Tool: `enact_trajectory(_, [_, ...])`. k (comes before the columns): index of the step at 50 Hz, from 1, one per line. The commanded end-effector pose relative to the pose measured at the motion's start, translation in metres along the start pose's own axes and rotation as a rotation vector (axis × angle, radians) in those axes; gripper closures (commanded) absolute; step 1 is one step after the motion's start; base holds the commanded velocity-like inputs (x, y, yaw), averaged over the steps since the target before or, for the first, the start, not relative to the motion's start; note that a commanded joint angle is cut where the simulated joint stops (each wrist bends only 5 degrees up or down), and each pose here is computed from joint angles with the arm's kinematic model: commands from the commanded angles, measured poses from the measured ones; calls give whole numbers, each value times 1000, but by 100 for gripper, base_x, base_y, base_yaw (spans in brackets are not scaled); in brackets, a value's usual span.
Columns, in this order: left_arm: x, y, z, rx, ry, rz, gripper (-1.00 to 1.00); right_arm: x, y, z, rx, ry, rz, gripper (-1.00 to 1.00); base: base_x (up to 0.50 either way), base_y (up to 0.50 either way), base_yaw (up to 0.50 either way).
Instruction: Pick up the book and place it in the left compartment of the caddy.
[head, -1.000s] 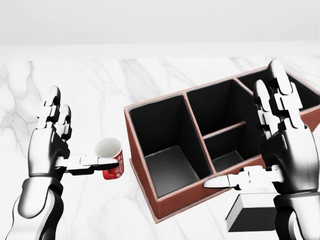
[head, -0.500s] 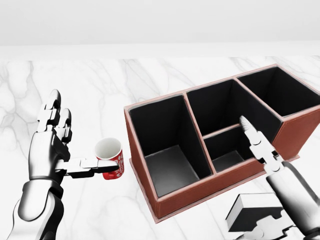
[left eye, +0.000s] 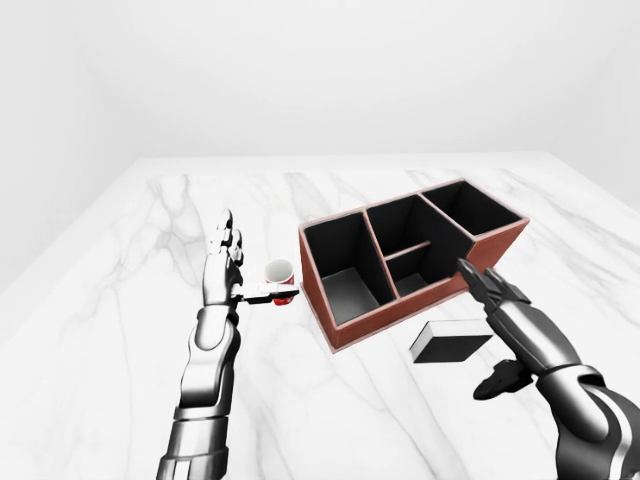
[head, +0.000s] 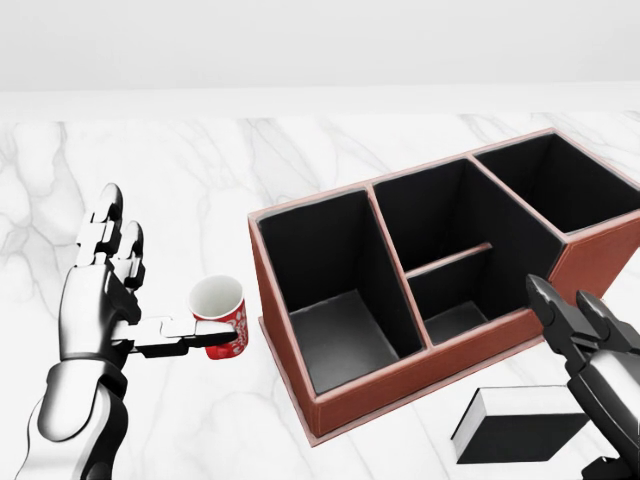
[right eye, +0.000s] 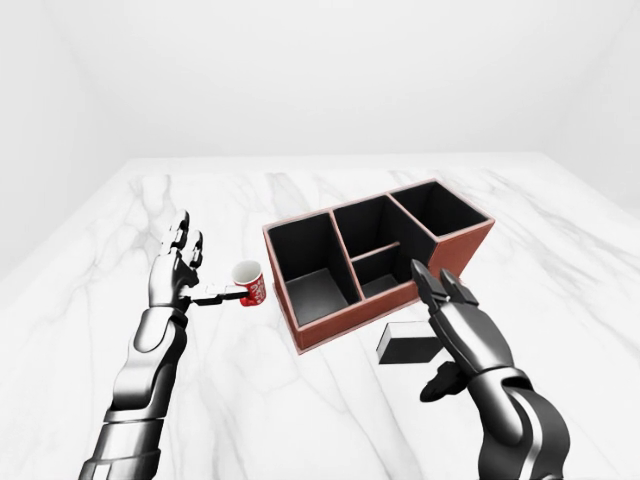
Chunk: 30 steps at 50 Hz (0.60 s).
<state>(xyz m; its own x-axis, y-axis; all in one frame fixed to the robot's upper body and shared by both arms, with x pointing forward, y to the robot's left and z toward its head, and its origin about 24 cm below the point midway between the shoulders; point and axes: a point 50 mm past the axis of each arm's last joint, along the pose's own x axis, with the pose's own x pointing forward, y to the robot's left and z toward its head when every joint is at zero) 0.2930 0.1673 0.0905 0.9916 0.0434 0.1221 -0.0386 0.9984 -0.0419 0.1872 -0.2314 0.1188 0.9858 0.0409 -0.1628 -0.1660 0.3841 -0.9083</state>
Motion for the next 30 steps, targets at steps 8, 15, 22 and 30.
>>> enact_trajectory(8, [-2,0,-2,0,6,2,-100,40,16,-19,-191,140,106,-100,0,0,0])
enact_trajectory(15, [-4,0,-1,2,2,0,-100,64,19,-3,-266,75,119,-100,0,0,0])
enact_trajectory(22, [-4,0,-1,3,2,0,-100,108,21,28,-372,-12,171,-100,0,0,0])
enact_trajectory(30, [-4,1,-4,1,15,3,-100,115,38,31,-402,-10,253,-100,0,0,0])
